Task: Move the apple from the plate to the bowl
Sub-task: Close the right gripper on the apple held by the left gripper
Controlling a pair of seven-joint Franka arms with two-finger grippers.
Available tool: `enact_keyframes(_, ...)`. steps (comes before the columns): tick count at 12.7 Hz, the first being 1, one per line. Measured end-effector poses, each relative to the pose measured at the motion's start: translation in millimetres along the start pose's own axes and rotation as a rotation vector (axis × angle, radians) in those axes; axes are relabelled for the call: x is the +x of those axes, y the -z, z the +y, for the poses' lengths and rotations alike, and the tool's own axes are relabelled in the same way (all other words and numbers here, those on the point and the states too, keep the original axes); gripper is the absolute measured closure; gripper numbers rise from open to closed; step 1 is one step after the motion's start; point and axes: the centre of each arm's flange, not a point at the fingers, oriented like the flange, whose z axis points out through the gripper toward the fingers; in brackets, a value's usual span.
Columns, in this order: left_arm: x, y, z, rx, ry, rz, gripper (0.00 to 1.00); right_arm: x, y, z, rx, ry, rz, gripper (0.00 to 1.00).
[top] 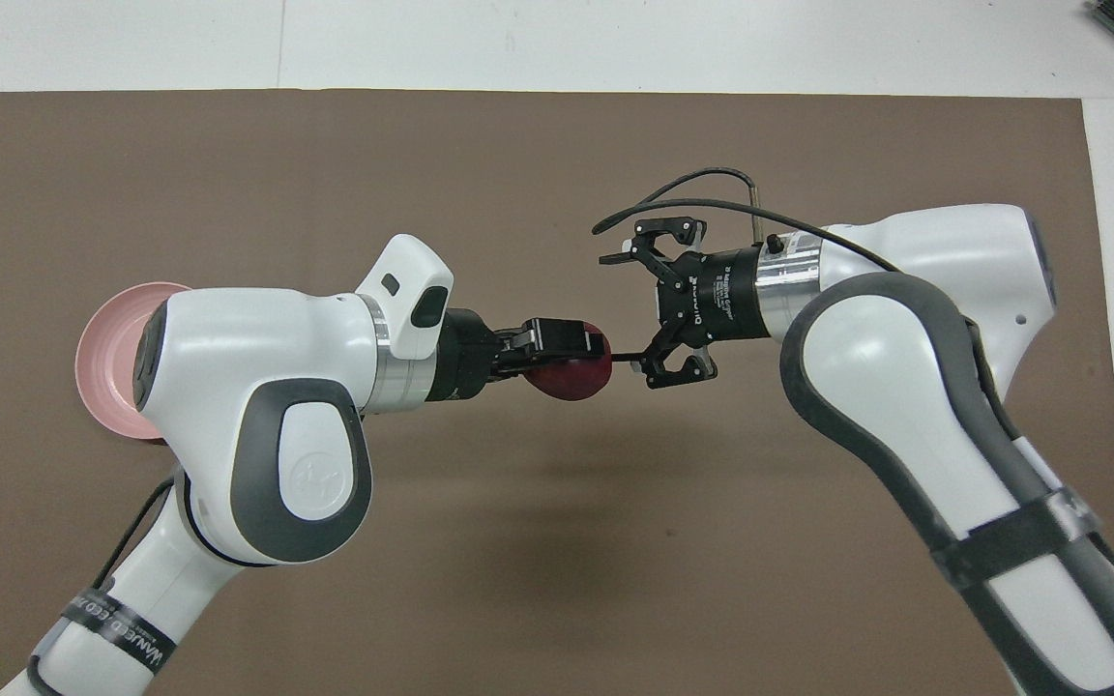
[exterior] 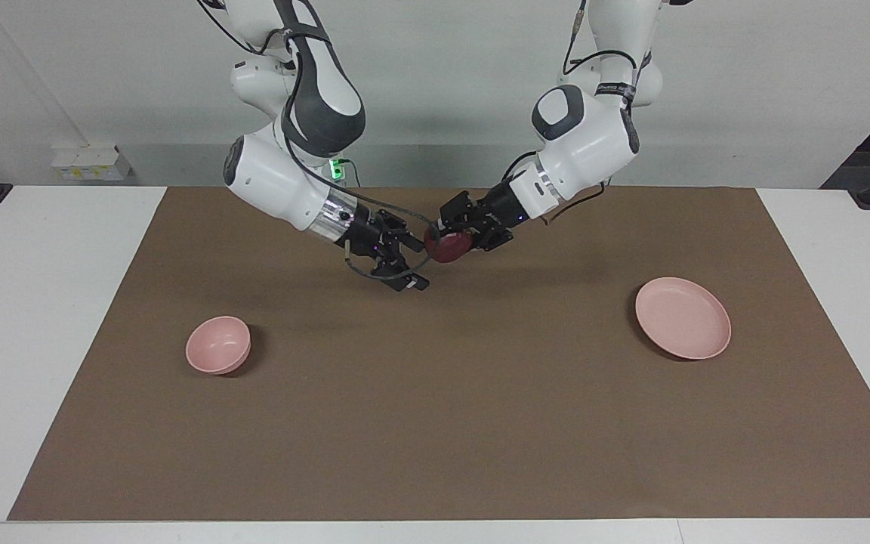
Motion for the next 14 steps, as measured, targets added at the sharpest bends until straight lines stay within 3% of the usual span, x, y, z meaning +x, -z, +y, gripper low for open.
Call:
enact_keyframes(8, 7.6, 5.0, 0.6, -0.012, 0.011, 0.061, 0.24, -9.4, -4.2, 10.5, -0.017, -0.031, -0.036, 0.00)
enact_keyframes(14, 3.5, 0.6, 7.1, -0.017, 0.020, 0.054, 0.24, -21.7, -12.1, 14.5, -0.031, -0.064, -0.041, 0.00)
